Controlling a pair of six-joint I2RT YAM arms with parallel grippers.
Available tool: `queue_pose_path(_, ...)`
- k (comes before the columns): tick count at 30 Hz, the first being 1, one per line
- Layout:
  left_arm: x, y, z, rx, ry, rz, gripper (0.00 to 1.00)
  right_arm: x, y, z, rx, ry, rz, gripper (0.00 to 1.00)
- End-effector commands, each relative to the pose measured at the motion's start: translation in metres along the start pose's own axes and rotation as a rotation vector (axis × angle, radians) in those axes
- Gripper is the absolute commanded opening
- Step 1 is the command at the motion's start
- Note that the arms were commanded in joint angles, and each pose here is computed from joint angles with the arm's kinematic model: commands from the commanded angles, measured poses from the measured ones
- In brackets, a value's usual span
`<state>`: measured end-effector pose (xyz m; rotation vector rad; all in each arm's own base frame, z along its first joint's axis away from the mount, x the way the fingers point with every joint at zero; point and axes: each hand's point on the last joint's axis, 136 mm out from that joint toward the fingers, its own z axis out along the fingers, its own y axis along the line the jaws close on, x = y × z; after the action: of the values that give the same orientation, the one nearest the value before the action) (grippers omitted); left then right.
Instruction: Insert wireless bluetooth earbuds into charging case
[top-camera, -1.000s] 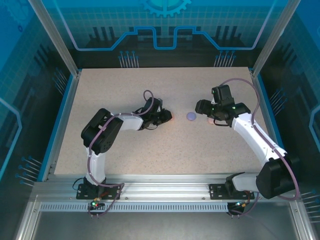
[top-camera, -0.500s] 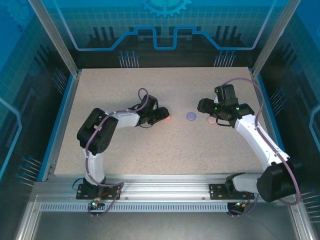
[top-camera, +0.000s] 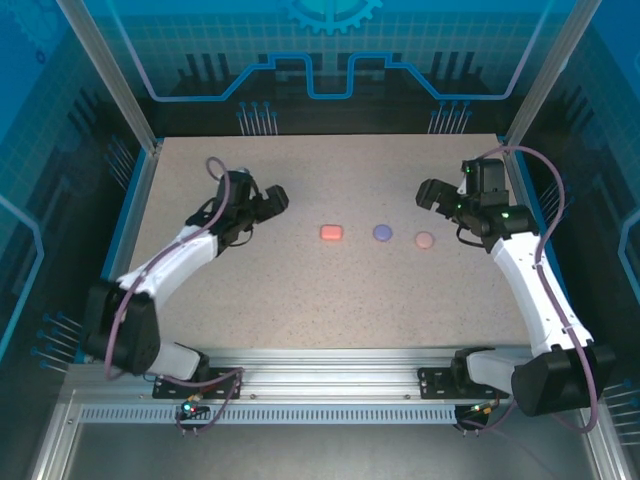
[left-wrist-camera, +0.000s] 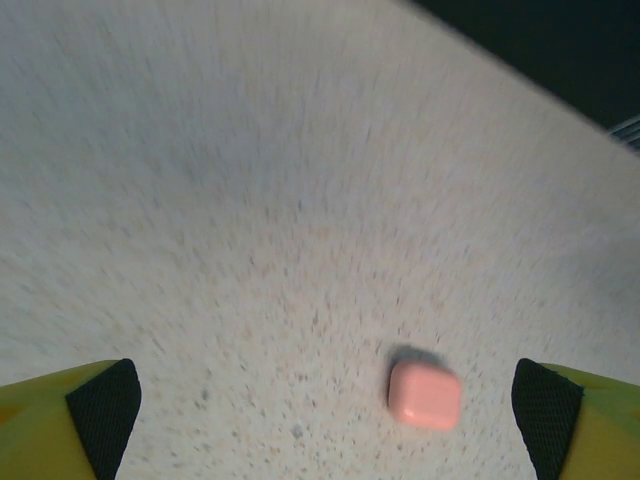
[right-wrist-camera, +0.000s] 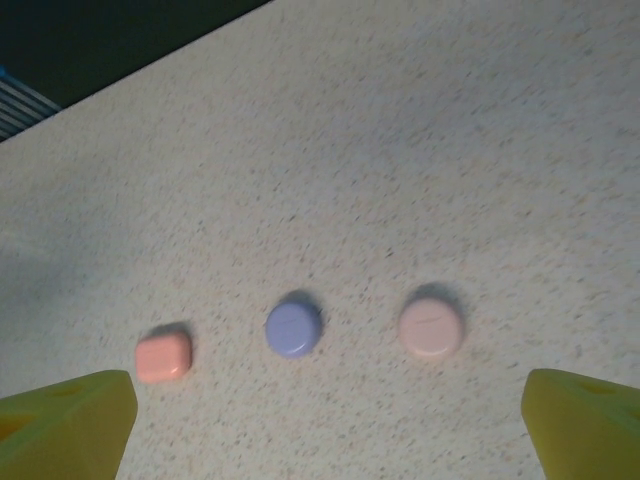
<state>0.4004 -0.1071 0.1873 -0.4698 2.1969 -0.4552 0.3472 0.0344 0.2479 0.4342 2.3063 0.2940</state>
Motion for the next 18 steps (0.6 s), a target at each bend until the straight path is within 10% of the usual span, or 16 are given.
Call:
queue_pose_path(1,-0.029,0.019,-0.029,-0.086,-0.198,0.167,0.99,-0.02,-0.019,-0.001,0.079,-0.06,-0.02,1.0)
queue_pose_path(7,-0.05,0.017,-0.073,-0.023,-0.546,0.475,0.99,-0.034,-0.052,0.02,0.236,-0.224,-0.145,1.0)
queue_pose_path(18,-0.004,0.124,-0.029,-0.215,-0.44,0.451,0.99,-0.013,-0.069,0.057,0.242,-0.329,-0.321,1.0)
